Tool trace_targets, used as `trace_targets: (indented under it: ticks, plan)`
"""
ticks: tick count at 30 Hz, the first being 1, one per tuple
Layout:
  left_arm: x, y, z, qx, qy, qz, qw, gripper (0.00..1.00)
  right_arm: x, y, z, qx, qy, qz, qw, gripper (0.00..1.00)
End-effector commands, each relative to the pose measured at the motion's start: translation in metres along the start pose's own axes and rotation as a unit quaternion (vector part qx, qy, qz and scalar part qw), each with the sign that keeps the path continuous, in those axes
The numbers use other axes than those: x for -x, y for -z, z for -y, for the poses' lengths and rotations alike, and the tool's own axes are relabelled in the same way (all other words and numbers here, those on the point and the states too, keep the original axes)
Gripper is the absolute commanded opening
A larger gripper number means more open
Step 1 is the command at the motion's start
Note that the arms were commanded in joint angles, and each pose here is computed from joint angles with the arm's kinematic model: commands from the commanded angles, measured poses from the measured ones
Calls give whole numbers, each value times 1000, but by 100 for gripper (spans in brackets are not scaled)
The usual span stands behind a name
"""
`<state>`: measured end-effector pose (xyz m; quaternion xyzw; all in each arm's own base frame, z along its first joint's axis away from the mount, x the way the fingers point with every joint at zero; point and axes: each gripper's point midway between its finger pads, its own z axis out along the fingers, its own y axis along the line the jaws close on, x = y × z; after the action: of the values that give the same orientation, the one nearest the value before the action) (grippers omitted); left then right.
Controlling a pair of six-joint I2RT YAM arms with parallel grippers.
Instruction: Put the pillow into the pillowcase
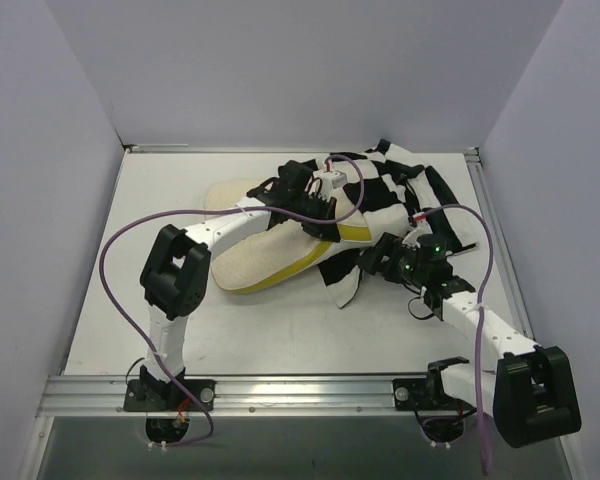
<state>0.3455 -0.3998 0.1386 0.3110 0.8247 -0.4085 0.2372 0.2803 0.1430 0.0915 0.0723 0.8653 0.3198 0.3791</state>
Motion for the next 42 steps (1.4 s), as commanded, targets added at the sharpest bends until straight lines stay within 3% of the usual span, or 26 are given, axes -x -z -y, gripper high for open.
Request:
trace_targets:
  ticks: [1,3,4,6,7,9,12,16,20,22,23,24,25,26,29,31,32,34,35,38,42]
  plan:
    - [28,15,18,-28,-9,44,999,0,18,-12,-14,22,7,19,1000,70]
    - [31,17,21,-31,-9,49,998,0,21,-17,-17,26,29,15,999,64]
    - [33,16,22,-34,-4,52,998,0,14,-22,-13,20,30,0,999,49]
    - [39,17,26,-40,-3,63,997,0,10,-27,-19,33,23,-12,999,32]
    - [42,18,26,-42,7,68,997,0,8,-28,-27,51,16,-19,998,14]
    - [56,26,27,-41,8,97,994,0,1,-20,-82,141,27,-43,989,0]
    - [82,44,24,-45,27,155,986,0,0,21,-181,280,61,-50,957,0]
    - [89,52,22,-31,25,170,985,0,-14,58,-227,349,37,-90,932,0]
    - [40,44,12,-10,49,132,990,0,-40,50,-191,302,13,-138,943,0]
    - [19,40,9,0,50,115,992,0,-43,49,-172,286,-9,-157,945,6]
    - [-7,37,1,13,62,93,994,0,-48,50,-165,274,-19,-176,945,11]
    - [-21,37,-1,19,65,79,995,0,-44,56,-165,276,-16,-175,945,26]
    - [-42,35,-1,23,65,53,996,0,-33,62,-167,281,-9,-166,945,34]
    - [-59,34,-2,26,66,34,997,0,-36,71,-164,271,-9,-185,944,40]
    - [-116,33,6,20,62,-39,997,0,-7,97,-169,265,38,-149,952,54]
    - [-141,34,5,20,68,-66,995,0,11,100,-161,237,74,-129,960,54]
    - [-146,35,6,21,70,-70,995,0,20,102,-151,182,75,-128,972,54]
    - [-149,35,6,18,74,-69,995,0,16,93,-129,124,106,-158,974,46]
    - [-146,35,9,10,72,-62,995,0,25,84,-112,68,114,-146,980,41]
    - [-129,33,17,-5,65,-34,997,0,18,64,-91,24,121,-172,977,38]
    - [-111,32,20,-7,55,-5,998,0,15,36,-84,-14,151,-190,970,42]
